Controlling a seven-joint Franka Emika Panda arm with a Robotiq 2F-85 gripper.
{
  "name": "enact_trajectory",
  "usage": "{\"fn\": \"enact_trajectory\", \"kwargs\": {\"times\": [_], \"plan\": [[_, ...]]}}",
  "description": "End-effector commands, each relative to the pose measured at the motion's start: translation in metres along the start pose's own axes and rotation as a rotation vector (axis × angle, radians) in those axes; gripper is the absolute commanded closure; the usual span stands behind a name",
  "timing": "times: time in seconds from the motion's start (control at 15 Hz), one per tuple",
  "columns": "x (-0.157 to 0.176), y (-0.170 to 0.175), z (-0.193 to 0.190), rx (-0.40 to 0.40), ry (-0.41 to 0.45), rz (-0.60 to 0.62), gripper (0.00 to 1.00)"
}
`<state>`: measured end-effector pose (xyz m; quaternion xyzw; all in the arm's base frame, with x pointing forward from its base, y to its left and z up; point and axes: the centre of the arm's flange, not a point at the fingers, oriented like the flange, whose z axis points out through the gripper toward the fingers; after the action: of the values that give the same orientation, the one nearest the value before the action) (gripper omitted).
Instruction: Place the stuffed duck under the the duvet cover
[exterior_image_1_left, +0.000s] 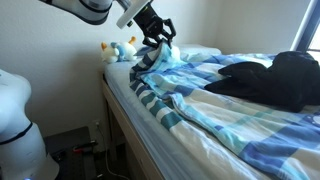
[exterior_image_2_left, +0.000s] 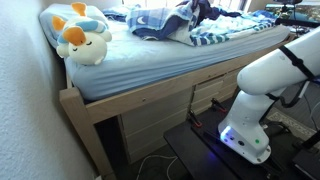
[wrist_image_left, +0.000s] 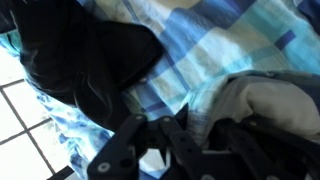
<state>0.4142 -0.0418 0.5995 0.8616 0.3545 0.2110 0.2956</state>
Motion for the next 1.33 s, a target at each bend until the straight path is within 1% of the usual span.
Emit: {"fn": "enact_trajectory", "kwargs": {"times": [0.0, 0.07, 0.13, 0.27, 0.53, 0.6, 0.87, 1.27], "plan": [[-0.042, 0.000, 0.017, -0.039, -0.030, 0.054, 0.97], [-0.043, -0.004, 0.023, -0.023, -0.022, 0.048, 0.97], [-0.030, 0.003, 0.018, 0.002, -0.026, 0.038, 0.88], [-0.036, -0.001, 0.026, 0.011, -0.024, 0.043, 0.88], [-0.036, -0.002, 0.026, 0.012, -0.024, 0.043, 0.88], [-0.031, 0.001, 0.028, 0.007, -0.022, 0.043, 0.97], [-0.034, 0.029, 0.039, 0.022, -0.027, 0.086, 0.97], [-0.056, 0.072, 0.059, 0.037, -0.054, 0.197, 0.97]]}}
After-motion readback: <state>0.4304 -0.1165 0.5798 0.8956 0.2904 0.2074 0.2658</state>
